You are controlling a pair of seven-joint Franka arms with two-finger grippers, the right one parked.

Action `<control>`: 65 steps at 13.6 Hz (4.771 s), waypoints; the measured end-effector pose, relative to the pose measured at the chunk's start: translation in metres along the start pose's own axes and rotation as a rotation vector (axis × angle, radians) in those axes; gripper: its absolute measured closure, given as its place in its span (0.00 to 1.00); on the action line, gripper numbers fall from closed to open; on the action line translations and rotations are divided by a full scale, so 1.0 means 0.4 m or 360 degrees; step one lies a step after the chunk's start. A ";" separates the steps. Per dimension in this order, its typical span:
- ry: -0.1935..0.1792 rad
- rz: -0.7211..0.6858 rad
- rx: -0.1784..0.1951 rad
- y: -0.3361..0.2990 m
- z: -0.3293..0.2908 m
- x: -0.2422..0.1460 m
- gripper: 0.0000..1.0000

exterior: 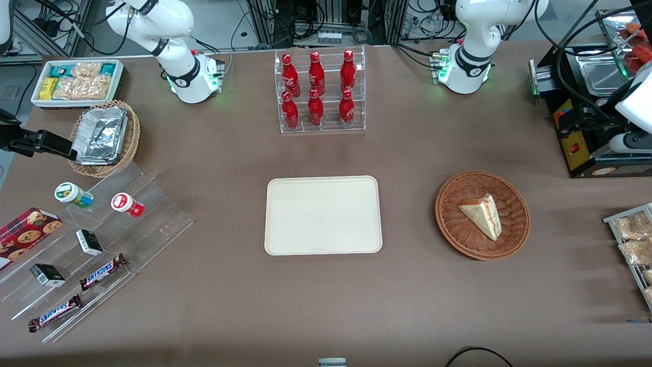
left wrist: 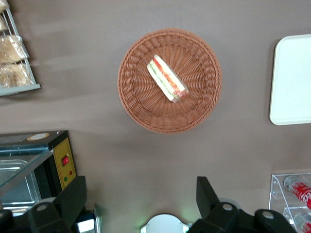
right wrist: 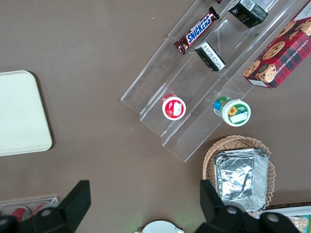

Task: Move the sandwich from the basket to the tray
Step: 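Move the left gripper over the sandwich in the wicker basket, then lower the left gripper and close it on the packaged sandwich, then lift the sandwich and carry it over the cream tray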

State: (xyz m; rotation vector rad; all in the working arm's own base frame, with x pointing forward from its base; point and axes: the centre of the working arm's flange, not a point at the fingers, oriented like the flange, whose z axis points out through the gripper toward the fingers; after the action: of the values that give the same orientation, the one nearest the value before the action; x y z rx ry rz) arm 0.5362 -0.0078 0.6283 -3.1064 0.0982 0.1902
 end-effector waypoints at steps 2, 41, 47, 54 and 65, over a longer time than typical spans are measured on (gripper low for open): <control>-0.0006 0.0002 0.0000 0.003 0.002 -0.001 0.00; 0.0221 -0.1229 -0.0116 0.117 0.917 0.115 0.02; 0.0234 -0.1295 -0.0134 0.154 0.923 0.122 0.58; 0.0188 -0.1211 -0.0113 0.220 0.819 0.144 0.80; 0.0184 -0.0651 -0.0049 0.798 0.554 0.085 0.80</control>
State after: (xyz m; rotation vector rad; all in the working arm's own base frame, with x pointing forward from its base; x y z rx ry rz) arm 0.5225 -0.3215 0.3965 -3.0773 -0.5364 0.0001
